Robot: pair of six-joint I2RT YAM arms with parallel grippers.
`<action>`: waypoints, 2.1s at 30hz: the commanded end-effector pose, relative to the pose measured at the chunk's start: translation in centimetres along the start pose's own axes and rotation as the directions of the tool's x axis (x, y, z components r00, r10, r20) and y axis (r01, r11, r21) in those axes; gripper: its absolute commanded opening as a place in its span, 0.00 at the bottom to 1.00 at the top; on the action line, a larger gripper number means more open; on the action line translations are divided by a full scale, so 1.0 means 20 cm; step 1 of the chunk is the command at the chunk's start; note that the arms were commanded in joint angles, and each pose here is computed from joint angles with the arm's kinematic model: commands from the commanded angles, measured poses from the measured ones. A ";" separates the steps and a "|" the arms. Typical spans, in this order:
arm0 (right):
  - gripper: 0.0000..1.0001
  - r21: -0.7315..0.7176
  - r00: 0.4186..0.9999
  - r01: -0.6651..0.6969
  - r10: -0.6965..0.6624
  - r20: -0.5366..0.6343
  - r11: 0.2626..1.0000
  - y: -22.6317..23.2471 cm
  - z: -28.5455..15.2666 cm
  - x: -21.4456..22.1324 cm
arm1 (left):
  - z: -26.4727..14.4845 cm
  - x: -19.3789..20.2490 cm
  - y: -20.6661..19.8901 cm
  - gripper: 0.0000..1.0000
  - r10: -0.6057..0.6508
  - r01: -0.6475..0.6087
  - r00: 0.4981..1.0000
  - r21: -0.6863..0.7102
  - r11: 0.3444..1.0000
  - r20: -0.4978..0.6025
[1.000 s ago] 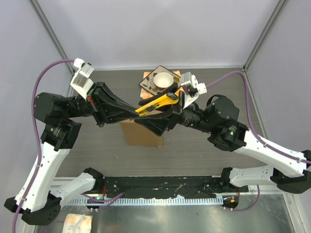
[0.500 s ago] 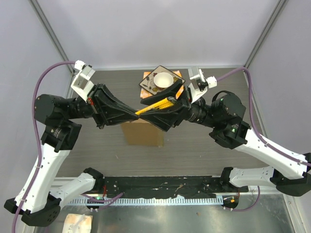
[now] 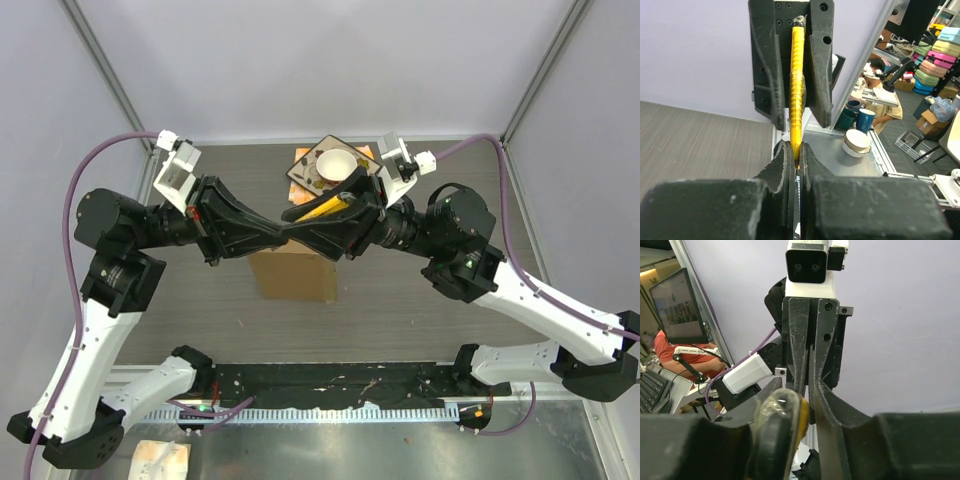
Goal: Unpack the express box
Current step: Cut the express box at the center of the board.
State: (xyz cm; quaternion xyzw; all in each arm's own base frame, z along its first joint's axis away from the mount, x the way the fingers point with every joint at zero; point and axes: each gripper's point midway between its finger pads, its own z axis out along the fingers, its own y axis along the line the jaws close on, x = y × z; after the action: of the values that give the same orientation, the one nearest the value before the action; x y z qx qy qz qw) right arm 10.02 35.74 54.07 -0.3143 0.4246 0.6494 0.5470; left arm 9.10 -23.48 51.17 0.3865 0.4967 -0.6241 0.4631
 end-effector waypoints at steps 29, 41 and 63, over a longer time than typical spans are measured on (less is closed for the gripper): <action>0.01 0.452 0.975 0.209 -0.146 -0.169 0.867 -0.21 -0.66 0.04 | -0.38 0.64 0.65 1.00 0.409 -0.604 0.645 -0.103 0.790 -0.645; 0.01 0.459 0.972 0.213 -0.140 -0.187 0.862 -0.21 -0.74 0.11 | -0.33 0.79 0.77 1.00 0.382 -0.484 0.590 0.066 0.872 -0.711; 0.01 0.451 0.969 0.202 -0.112 -0.219 0.869 -0.21 -0.82 0.24 | -0.27 0.94 1.04 1.00 0.353 -0.483 0.484 0.093 0.871 -0.801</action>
State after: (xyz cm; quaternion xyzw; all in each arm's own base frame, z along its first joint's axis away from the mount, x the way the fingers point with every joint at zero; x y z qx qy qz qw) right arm 12.59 23.92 40.60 -0.2713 0.6104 0.4382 0.6014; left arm 22.95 -22.83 25.64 0.6900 0.5993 -0.2349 0.3309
